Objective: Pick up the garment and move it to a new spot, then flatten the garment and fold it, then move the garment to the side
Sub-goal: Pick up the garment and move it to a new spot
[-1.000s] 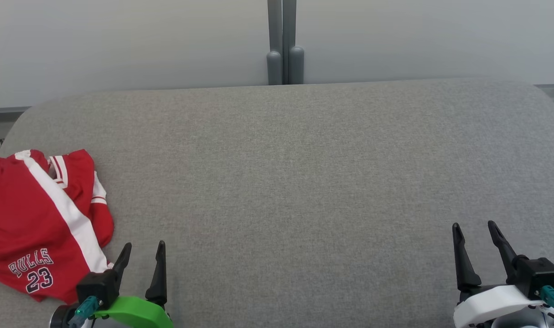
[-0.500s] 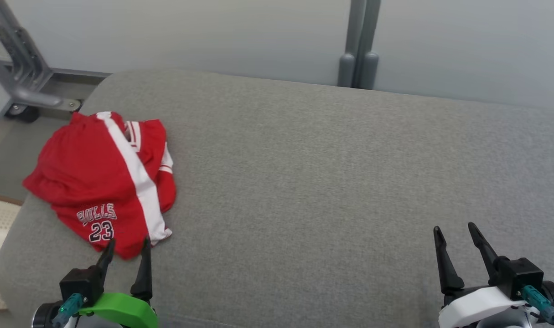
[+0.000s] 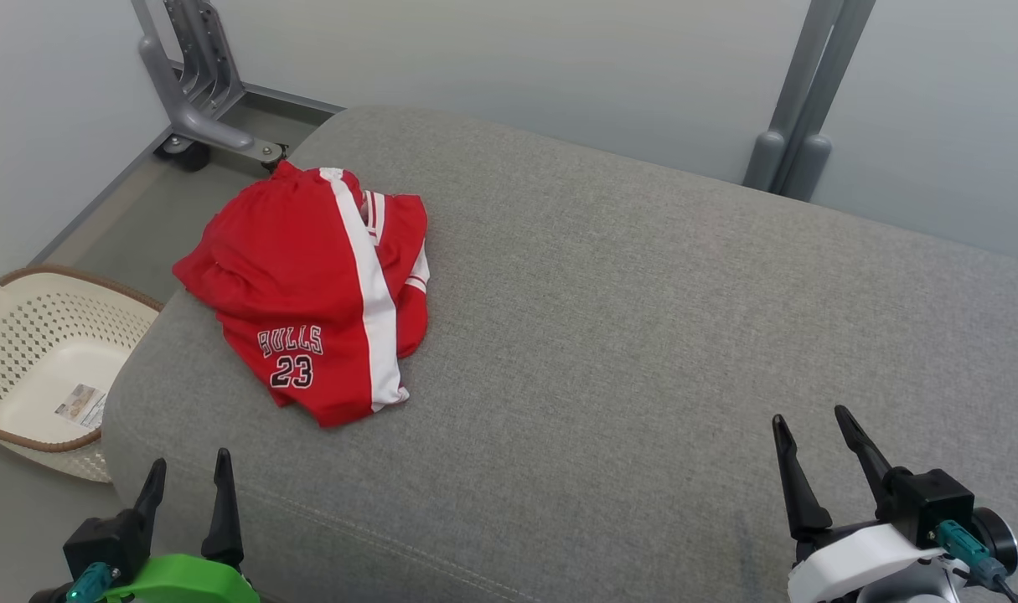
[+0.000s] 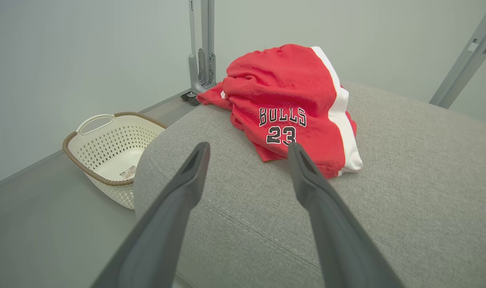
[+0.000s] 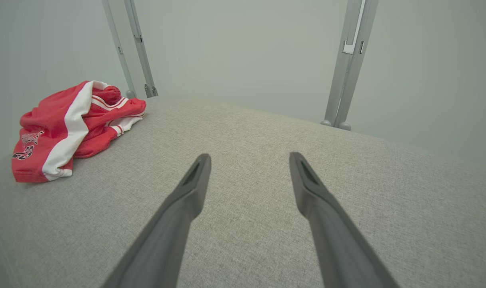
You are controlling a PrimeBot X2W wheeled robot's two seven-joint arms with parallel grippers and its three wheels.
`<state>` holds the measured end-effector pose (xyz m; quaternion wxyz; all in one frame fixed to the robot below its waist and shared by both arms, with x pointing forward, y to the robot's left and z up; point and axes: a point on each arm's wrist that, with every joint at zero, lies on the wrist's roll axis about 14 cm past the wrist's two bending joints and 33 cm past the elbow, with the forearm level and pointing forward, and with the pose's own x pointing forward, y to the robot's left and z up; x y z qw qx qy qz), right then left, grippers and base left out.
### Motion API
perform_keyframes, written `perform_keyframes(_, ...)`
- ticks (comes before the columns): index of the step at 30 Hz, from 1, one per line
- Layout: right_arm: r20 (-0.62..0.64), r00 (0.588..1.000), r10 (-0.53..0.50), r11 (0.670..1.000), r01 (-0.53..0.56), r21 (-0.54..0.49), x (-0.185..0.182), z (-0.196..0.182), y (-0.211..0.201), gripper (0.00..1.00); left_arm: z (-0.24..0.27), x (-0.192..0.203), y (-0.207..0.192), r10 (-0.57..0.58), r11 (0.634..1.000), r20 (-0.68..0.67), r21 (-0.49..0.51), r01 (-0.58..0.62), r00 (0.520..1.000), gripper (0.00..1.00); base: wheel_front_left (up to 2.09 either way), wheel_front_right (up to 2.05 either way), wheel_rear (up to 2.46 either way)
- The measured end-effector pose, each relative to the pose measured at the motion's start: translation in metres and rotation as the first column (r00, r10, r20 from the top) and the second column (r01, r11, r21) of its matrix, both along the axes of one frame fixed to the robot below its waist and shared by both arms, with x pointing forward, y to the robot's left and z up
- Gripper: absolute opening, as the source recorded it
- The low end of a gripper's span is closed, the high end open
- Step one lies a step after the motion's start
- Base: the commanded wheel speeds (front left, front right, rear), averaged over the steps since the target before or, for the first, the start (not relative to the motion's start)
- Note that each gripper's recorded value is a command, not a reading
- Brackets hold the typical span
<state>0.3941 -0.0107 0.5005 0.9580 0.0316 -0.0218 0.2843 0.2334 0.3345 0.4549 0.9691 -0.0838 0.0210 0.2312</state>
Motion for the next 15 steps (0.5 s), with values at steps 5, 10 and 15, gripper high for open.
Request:
perform_keyframes(5,0.001,1.0,0.0,1.0,0.0,-0.005,-0.001,0.0,-0.002,1.0,0.003,0.003,0.0,0.009,1.0,0.015,-0.007,-0.009,1.0,1.0,0.0,0.0,0.0)
perform_keyframes(10,-0.014,1.0,-0.024,1.0,0.023,-0.017,0.003,-0.008,-0.014,1.0,-0.003,0.026,0.0,-0.008,0.999,-0.004,-0.038,0.007,1.0,1.0,0.0,0.0,0.0)
perform_keyframes(15,-0.011,0.999,-0.033,0.999,0.033,-0.022,0.014,-0.011,-0.02,1.0,-0.018,0.051,0.001,-0.025,0.996,-0.066,-0.085,0.019,0.997,1.0,0.0,0.0,0.0)
